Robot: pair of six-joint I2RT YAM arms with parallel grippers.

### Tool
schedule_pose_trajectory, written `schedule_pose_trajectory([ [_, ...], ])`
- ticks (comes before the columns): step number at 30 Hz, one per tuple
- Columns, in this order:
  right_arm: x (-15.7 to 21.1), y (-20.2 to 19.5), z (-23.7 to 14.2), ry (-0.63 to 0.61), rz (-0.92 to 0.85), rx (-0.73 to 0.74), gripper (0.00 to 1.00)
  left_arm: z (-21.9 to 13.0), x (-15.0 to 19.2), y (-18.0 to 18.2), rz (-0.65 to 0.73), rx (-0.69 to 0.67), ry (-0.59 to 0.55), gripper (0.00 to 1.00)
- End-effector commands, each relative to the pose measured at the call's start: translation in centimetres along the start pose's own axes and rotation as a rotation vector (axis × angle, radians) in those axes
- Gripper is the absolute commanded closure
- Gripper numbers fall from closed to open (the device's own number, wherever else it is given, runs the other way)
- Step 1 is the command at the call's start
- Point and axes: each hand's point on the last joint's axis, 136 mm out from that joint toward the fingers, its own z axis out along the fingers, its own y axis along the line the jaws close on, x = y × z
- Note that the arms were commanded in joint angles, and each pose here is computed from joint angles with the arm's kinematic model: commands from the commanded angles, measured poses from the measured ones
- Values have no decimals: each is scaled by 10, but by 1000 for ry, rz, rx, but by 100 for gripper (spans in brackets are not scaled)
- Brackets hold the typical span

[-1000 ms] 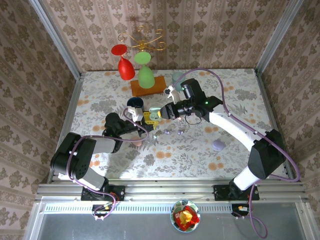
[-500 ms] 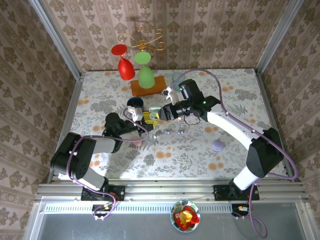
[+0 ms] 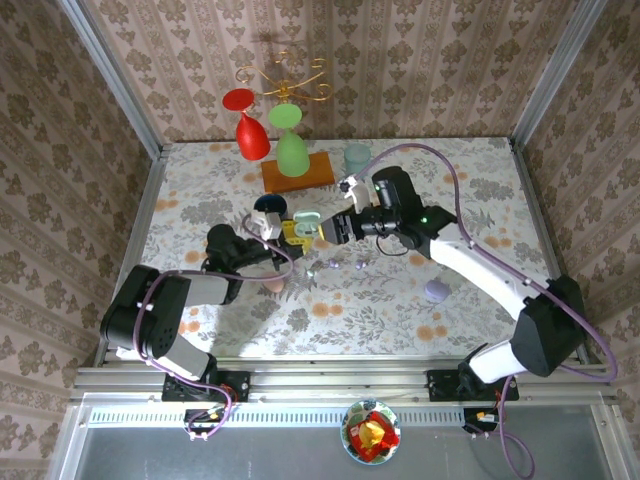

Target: Insert the wireless bluetooth earbuds into the charging case

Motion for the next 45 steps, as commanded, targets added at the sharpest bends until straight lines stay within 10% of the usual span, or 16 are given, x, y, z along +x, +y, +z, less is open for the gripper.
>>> schedule_pose_trajectory([
  [1, -13, -25, -7, -128, 75, 107, 38, -9, -19, 1, 40, -10, -43, 69],
  [10, 40, -64, 26, -32, 347, 199, 41, -21, -25, 20, 50, -119, -62, 68],
  [45, 149, -68, 151, 509, -34, 302, 58, -100, -42, 82, 64, -533, -129, 68],
])
